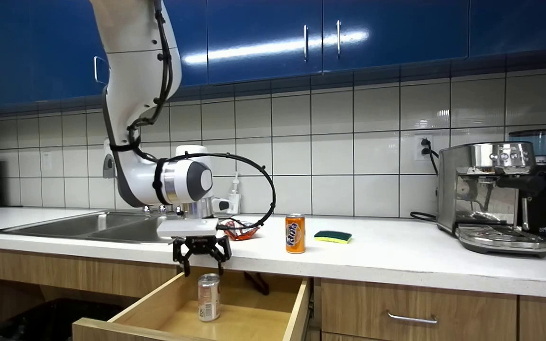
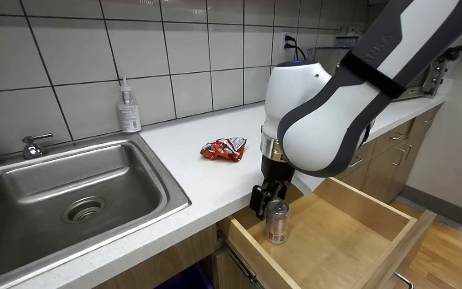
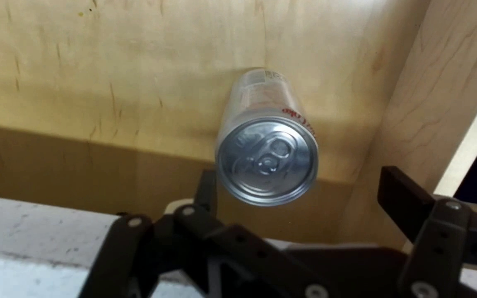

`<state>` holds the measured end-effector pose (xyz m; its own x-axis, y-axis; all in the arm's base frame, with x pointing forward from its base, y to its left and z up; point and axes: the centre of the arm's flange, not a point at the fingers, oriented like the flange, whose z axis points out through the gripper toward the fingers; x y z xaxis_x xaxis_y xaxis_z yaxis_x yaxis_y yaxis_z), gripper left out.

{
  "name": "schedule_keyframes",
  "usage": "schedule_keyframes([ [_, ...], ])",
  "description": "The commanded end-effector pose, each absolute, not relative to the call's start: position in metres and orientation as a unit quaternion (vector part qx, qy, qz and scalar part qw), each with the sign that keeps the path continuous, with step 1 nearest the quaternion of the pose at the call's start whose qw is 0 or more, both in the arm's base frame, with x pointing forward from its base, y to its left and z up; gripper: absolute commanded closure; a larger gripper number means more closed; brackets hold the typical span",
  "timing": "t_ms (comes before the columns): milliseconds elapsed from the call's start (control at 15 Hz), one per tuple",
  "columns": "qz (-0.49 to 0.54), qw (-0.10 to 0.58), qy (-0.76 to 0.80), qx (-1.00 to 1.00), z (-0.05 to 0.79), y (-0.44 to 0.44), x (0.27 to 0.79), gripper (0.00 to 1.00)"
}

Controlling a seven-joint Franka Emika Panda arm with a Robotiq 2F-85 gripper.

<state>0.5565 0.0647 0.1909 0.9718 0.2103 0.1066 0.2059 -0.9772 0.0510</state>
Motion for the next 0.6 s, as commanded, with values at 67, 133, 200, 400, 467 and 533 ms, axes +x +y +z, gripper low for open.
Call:
schedule_keyframes([
  [67, 0.093, 0.032, 0.086, 0.991, 0.232, 0.062, 0.533, 0.0],
  [133, 0.1, 0.032, 0.082, 0.991, 0.242, 0.06, 0.533, 0.0],
  [200, 0.107, 0.034, 0.078, 0.991, 0.249, 0.057, 0.533, 0.0],
  [400, 0.122, 0.037, 0.071, 0.989, 0.275, 0.046, 0.536, 0.0],
  [467, 0.126, 0.039, 0.068, 0.989, 0.283, 0.041, 0.538, 0.0],
  [533, 0.131, 0.04, 0.065, 0.988, 0.291, 0.036, 0.54, 0.0],
])
